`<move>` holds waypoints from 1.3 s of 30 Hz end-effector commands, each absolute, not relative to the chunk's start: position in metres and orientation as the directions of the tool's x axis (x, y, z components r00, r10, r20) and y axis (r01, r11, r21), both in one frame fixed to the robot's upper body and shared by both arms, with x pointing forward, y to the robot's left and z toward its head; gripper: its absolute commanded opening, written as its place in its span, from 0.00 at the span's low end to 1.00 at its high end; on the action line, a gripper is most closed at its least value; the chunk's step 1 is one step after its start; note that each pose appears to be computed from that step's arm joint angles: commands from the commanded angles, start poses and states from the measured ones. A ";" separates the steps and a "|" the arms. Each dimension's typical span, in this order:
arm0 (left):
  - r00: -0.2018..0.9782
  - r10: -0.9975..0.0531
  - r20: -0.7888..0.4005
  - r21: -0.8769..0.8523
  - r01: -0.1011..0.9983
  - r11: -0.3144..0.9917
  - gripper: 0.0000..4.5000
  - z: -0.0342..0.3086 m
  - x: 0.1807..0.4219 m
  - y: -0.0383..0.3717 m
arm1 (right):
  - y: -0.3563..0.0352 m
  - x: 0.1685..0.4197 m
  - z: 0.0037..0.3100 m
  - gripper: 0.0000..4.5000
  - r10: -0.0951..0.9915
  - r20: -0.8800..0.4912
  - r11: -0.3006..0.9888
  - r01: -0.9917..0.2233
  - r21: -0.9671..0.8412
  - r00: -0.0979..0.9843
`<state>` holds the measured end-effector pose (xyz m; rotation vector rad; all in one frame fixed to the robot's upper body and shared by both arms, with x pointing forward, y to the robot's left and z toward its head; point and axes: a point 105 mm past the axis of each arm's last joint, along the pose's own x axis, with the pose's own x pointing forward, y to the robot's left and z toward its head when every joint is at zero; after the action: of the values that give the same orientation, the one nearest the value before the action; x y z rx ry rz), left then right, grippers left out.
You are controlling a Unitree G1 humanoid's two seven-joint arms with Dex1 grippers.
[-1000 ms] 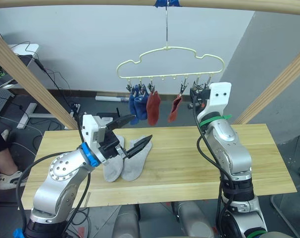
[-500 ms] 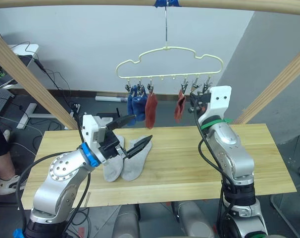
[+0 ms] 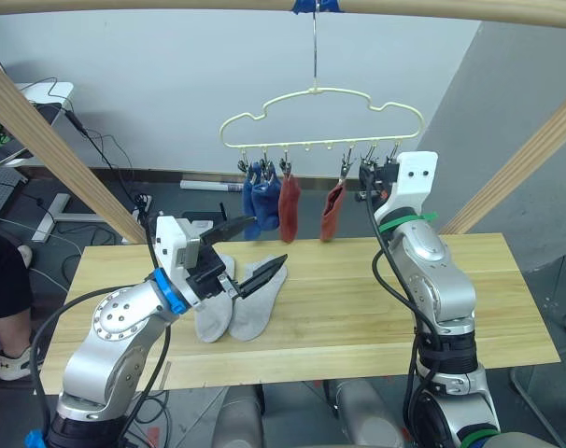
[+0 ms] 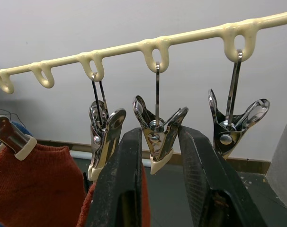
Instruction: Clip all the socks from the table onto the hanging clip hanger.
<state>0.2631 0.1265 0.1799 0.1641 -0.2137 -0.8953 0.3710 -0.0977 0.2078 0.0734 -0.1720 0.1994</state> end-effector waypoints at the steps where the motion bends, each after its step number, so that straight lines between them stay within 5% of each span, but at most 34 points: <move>1: 0.574 -0.803 0.158 0.275 0.756 0.594 1.00 0.192 0.255 0.120 | -0.097 0.370 0.222 0.47 0.181 0.234 0.977 -0.201 0.064 0.955; 39: 0.570 -0.806 0.159 0.275 0.759 0.591 1.00 0.192 0.253 0.118 | -0.088 0.380 0.237 0.47 0.187 0.284 0.971 -0.220 0.091 0.941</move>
<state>0.2599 0.1231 0.1832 0.1651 -0.2328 -0.9036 0.3832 -0.0858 0.2208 0.1044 -0.2112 0.2079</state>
